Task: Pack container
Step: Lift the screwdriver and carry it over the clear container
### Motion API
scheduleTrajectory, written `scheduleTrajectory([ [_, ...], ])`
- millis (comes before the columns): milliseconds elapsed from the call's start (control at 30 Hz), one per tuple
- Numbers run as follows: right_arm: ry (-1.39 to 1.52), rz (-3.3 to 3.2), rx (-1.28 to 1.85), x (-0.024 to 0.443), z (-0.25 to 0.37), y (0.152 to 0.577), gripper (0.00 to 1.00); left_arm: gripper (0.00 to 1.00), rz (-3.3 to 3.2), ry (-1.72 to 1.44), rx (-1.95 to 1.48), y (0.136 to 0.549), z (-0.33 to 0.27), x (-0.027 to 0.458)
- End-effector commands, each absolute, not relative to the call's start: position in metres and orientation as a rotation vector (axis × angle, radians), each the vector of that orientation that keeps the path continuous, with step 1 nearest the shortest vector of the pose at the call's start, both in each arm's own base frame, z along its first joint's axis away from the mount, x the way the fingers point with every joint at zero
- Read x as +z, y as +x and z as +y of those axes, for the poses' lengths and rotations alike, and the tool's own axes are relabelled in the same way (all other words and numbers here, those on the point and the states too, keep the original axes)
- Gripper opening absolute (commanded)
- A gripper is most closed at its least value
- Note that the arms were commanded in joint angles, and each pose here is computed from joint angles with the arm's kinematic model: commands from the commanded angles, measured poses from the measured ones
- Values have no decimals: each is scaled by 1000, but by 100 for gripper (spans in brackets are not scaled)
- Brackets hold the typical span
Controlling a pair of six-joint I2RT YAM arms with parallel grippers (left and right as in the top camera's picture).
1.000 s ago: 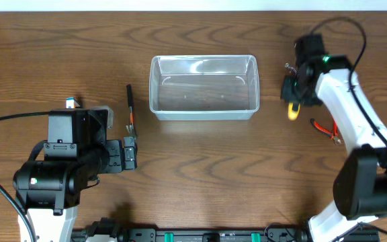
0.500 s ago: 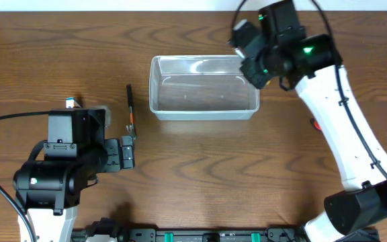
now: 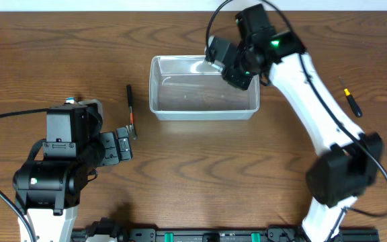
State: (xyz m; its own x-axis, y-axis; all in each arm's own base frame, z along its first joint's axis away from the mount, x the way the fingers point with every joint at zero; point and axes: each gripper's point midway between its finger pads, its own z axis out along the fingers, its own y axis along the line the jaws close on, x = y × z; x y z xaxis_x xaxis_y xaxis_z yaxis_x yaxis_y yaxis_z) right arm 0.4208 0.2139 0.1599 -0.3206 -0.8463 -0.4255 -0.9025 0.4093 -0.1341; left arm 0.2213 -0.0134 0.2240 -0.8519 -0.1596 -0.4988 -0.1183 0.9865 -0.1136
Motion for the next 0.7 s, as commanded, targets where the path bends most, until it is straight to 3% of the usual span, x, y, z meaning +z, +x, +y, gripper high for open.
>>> scheduleTrajectory([
  [0,-1591,2231,247,134,226,418,1,98,2580,-221,-89,223,-10,230],
  [267,-1733,2347,326,77,226,398,1,98,2580,-220,-90,223,-10,230],
  [667,-1785,2456,384,71,214,370,4,98,2580,-220,-89,223,-10,230],
])
